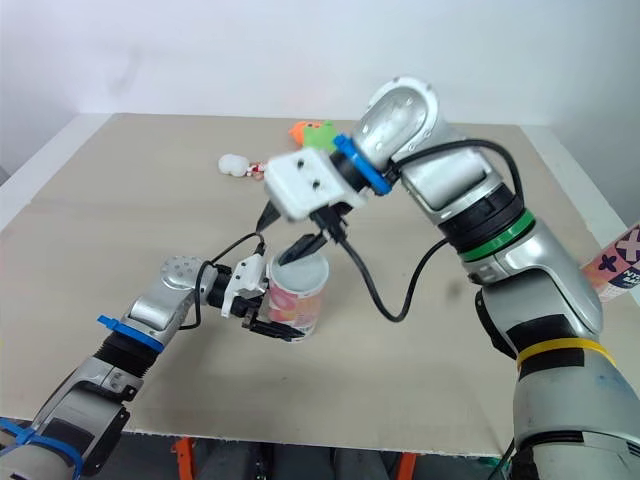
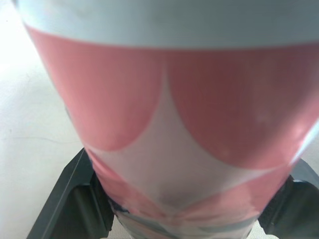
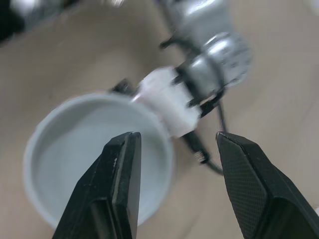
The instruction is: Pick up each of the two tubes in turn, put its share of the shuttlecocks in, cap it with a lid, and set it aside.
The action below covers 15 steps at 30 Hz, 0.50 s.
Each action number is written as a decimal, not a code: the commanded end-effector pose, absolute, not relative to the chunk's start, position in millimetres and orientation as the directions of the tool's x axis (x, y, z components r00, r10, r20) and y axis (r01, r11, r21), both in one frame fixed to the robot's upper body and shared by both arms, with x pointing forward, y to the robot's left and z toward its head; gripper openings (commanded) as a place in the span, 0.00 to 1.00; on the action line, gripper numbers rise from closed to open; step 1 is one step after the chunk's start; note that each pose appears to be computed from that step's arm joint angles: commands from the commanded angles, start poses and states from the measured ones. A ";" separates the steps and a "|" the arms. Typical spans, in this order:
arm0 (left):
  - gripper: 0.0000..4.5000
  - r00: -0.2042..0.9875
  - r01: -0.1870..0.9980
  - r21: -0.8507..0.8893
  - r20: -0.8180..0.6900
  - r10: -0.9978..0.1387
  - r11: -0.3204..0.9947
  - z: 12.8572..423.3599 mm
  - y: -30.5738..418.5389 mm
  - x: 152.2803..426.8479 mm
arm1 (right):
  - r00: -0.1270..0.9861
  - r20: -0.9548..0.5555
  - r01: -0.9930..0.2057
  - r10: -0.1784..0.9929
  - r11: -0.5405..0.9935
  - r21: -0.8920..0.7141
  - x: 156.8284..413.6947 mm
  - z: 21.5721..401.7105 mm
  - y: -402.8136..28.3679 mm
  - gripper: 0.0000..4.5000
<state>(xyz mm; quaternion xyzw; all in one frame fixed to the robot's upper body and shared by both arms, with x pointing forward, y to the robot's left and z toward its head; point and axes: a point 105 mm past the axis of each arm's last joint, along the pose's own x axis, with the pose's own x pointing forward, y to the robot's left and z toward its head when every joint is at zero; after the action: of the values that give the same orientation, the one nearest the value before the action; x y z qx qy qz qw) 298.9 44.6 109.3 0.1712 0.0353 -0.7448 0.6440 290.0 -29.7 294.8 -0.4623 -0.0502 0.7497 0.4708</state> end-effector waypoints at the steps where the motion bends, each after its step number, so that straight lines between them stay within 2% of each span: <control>1: 0.68 -0.076 0.980 0.150 -0.335 -0.939 -0.133 101.9 52.8 301.5 | -0.207 -0.627 -0.679 0.751 -0.572 -0.461 277.2 296.0 -37.8 0.44; 2: 0.68 -0.077 0.980 0.150 -0.335 -0.939 -0.134 101.9 52.8 301.5 | -0.208 -0.630 -0.688 0.748 -0.570 -0.449 278.7 291.8 -38.6 0.28; 3: 0.68 -0.077 0.979 0.151 -0.336 -0.939 -0.134 101.8 53.0 301.3 | -0.210 -0.631 -0.695 0.747 -0.568 -0.441 279.5 289.1 -38.9 0.23; 4: 0.68 -0.077 0.979 0.151 -0.336 -0.939 -0.134 101.8 53.0 301.3 | -0.213 -0.635 -0.701 0.743 -0.569 -0.430 279.9 285.9 -39.7 0.11; 5: 0.68 -0.077 0.979 0.151 -0.337 -0.939 -0.134 101.7 53.1 301.3 | -0.215 -0.642 -0.706 0.736 -0.571 -0.419 280.3 281.5 -41.0 0.03; 15: 0.68 -0.071 0.980 0.149 -0.339 -0.938 -0.128 100.6 55.4 299.2 | -0.162 -0.783 -0.676 0.601 -0.645 -0.355 290.4 234.6 -49.5 0.01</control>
<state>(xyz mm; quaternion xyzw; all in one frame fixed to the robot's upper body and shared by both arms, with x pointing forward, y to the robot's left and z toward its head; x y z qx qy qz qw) 297.8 46.7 108.9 0.1737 0.0348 -0.7401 0.6487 292.0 -45.5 247.9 -0.4676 0.0143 0.7591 0.4526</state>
